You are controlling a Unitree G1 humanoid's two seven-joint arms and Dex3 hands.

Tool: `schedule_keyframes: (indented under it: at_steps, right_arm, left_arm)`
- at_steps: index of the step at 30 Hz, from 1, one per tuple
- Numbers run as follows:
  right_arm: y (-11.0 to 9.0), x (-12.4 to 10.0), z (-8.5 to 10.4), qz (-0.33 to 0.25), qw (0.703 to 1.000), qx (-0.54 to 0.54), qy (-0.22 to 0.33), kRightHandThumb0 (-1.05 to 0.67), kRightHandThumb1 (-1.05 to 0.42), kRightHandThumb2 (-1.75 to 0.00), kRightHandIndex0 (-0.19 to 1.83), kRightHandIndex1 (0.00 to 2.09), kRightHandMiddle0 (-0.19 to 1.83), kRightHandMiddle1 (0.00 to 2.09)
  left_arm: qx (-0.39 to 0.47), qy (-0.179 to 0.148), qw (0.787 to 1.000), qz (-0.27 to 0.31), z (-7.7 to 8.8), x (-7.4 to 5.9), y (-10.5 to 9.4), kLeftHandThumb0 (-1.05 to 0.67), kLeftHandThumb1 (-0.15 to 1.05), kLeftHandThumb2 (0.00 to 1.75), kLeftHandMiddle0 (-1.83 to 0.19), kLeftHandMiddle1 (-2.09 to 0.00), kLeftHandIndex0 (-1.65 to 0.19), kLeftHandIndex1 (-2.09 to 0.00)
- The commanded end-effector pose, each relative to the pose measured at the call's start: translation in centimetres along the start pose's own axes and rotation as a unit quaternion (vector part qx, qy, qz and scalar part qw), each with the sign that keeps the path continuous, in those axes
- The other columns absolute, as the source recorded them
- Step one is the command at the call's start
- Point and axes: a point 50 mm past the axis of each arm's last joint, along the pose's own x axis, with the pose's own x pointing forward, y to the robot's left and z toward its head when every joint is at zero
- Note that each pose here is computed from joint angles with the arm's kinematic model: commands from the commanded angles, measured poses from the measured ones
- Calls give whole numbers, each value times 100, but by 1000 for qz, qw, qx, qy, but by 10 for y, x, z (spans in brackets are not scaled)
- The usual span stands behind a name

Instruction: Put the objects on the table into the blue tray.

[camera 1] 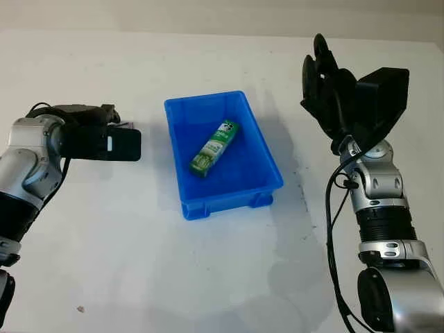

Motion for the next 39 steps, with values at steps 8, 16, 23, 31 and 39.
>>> schedule_keyframes:
  at_steps: [8,16,23,31,39]
  right_arm:
    - [-5,0,2,0,1000,1,-4,-60,-105,-78,-19,0,-19,0]
    - [-4,1,2,1,1000,-3,0,-60,-105,-78,-19,0,-19,0]
    - [-3,1,3,1,1000,-4,0,-60,-105,-77,-19,0,-19,0]
    - [-2,0,4,2,1000,-4,3,-59,-105,-78,-19,0,-19,0]
    - [0,1,5,2,1000,-1,3,-59,-105,-77,-19,0,-19,0]
  left_arm:
    - [-19,-26,991,133,-7,-6,41,-34,105,41,-60,-209,9,-204]
    - [-61,-62,964,252,3,-26,90,-38,105,39,-66,-209,-35,-209]
    - [-105,-94,939,314,8,-48,118,-34,105,36,-93,-209,-52,-209]
    - [-155,-166,903,366,19,-82,144,-39,105,43,-95,-209,-51,-209]
    - [-215,-350,871,270,69,-101,123,-38,105,42,-100,-209,-52,-209]
